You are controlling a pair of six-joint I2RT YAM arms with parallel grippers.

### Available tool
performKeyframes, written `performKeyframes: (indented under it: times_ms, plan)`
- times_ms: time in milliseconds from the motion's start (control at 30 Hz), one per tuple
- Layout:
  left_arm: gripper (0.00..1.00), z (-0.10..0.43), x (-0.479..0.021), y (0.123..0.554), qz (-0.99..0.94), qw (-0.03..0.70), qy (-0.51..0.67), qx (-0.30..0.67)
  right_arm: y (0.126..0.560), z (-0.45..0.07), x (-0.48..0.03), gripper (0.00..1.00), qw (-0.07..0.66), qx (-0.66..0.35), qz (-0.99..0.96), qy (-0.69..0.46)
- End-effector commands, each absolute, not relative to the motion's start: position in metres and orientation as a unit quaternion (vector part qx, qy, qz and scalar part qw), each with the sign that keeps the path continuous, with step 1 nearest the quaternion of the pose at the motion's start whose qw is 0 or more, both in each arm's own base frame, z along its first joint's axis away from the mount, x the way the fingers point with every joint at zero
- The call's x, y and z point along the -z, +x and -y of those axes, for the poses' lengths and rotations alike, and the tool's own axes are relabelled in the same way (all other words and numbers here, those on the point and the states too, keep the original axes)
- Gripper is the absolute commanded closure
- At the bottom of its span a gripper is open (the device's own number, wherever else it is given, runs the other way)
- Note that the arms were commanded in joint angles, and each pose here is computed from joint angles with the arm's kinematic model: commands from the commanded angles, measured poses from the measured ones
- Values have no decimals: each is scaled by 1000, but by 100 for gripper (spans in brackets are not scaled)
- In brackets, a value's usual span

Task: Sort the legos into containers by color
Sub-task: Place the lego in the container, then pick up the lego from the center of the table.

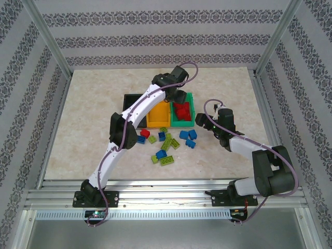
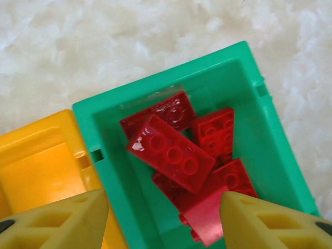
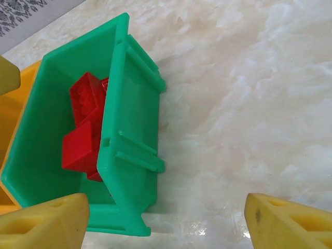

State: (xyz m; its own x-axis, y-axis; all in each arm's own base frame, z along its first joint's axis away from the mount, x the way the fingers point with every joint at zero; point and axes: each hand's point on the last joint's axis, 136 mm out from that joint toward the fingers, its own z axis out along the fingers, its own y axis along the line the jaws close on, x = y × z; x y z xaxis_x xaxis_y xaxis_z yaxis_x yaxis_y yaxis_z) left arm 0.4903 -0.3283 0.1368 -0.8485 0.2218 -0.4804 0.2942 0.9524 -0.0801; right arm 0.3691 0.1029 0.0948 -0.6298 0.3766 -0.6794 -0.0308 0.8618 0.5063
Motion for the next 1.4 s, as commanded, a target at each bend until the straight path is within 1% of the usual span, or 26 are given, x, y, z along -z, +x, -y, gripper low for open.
performKeyframes:
  times_ms: [0,167,400,533,700,833,1067,1367]
  plan:
    - [41,313,-164,475,-958,241,141,63,370,-107,-96,21,421,-259,-864,97]
    - [41,298,-172,453,-956,254,133,68,370,-108,-95,21,419,-260,-865,96]
    - [41,262,-156,405,-951,280,90,92,372,-110,-93,21,416,-262,-866,94]
    - [42,242,-139,379,-955,273,69,90,373,-114,-93,21,414,-264,-866,90]
    - [42,219,-109,357,-967,242,54,58,374,-118,-92,21,412,-264,-868,85]
    - [42,208,-94,350,-972,228,36,40,374,-118,-91,21,412,-262,-869,84]
    - [43,203,-77,349,-977,204,16,54,373,-120,-91,21,410,-264,-869,82]
    - [44,189,-61,342,-983,176,-1,46,373,-121,-92,21,411,-265,-869,78]
